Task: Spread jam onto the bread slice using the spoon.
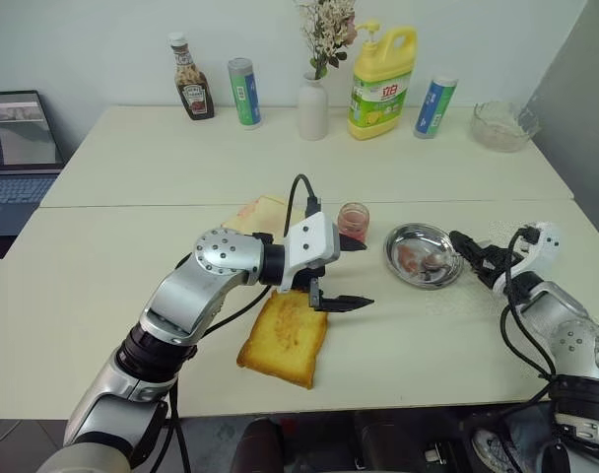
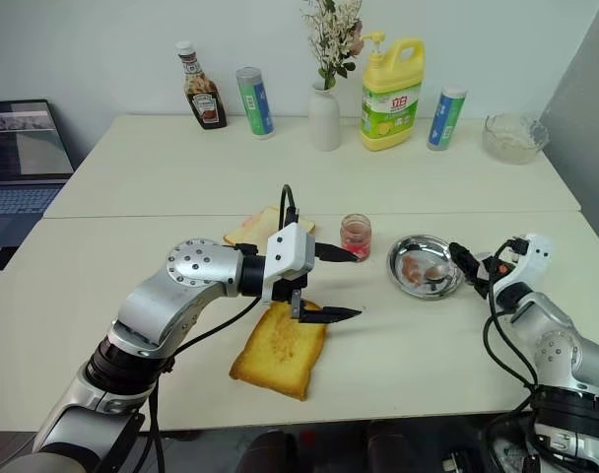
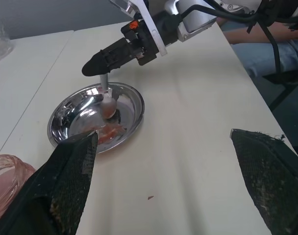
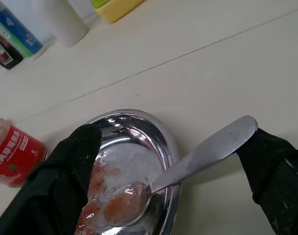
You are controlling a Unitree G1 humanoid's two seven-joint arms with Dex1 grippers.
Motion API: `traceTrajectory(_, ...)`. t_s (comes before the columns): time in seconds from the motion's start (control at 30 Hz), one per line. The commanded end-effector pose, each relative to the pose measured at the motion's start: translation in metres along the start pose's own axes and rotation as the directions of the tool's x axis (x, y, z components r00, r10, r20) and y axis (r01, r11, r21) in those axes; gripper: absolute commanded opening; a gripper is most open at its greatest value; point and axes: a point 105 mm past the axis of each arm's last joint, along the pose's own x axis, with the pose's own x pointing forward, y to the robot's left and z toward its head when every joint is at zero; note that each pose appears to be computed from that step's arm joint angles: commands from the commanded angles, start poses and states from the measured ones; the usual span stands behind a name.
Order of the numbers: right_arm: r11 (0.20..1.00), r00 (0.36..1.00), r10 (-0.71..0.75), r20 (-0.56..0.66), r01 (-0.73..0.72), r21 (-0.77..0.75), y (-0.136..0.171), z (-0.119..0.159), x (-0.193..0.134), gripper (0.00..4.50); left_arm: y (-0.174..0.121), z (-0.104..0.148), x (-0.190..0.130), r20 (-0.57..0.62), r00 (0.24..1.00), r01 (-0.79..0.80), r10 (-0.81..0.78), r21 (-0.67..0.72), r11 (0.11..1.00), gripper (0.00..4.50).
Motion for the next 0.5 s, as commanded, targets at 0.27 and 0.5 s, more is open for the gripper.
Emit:
traceTrajectory(0.27, 0.891, 0.999, 0.030, 0.016, -0.019, -0.453, 0.011, 0.014, -0.011, 4.48, 0.005, 0.009, -0.002, 0.028, 0.999, -0.036, 0.035, 0.045, 0.998, 4.50)
traceTrajectory(0.5, 0.848, 0.996, 0.074, 0.055, -0.033, -0.530, 0.019, 0.023, -0.016, 4.48, 0.006, 0.008, -0.002, 0.028, 0.999, -0.043, 0.041, 0.054, 0.998, 4.50)
